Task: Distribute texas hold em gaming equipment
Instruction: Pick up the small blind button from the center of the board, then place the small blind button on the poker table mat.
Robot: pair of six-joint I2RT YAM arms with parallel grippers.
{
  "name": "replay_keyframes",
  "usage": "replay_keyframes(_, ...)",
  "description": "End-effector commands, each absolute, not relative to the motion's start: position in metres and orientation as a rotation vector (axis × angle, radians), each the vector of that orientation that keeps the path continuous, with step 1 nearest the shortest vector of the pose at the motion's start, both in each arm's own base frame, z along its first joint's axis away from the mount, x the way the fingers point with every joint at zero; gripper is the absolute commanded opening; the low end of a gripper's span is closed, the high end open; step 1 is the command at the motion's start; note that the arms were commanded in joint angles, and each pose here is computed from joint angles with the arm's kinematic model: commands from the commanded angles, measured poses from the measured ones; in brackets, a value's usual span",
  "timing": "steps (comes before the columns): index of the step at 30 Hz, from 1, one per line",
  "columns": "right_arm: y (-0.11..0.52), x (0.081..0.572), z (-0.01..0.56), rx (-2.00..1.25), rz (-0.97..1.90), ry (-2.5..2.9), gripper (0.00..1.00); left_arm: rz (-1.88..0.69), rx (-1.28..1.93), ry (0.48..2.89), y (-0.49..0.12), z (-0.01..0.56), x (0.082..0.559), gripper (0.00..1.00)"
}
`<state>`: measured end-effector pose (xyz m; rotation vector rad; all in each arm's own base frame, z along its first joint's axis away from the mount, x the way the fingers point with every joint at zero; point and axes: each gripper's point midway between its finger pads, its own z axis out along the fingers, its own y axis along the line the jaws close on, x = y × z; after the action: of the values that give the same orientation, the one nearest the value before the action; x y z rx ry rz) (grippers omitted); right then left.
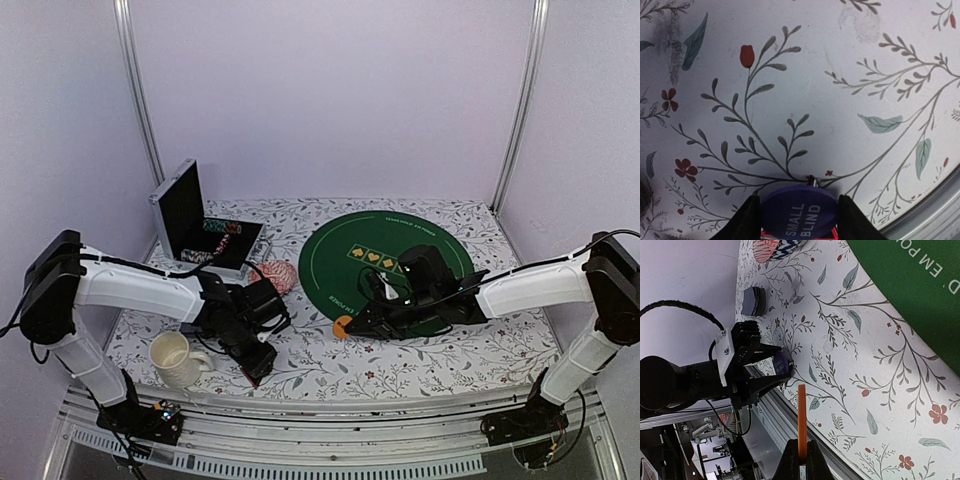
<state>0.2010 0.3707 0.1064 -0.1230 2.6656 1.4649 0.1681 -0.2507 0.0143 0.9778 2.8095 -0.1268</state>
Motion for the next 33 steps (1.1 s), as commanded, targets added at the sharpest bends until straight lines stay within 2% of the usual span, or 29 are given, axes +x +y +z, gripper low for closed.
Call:
replay_keyframes(1,0.367,0.202,0.106,-0.134,1.454,2.651,0.02,-0.153,0.972,2.756,-0.259,0.031,0.173,0.44)
replay_keyframes(9,0.363,0.210,0.117,-0.131,1.467,2.612,0.02,-0.175,0.986,2.686,-0.272,0.055,0.186,0.44)
replay_keyframes(18,0.313,0.235,0.135,-0.010,1.394,2.544,0.02,-0.234,1.003,2.550,-0.312,0.096,0.232,0.43)
replay_keyframes(27,0.256,0.272,0.161,0.105,1.308,2.444,0.02,-0.292,1.011,2.397,-0.373,0.137,0.331,0.42)
replay_keyframes(33,0.237,0.287,0.166,0.128,1.254,2.438,0.02,-0.255,0.967,2.370,-0.397,0.129,0.404,0.42)
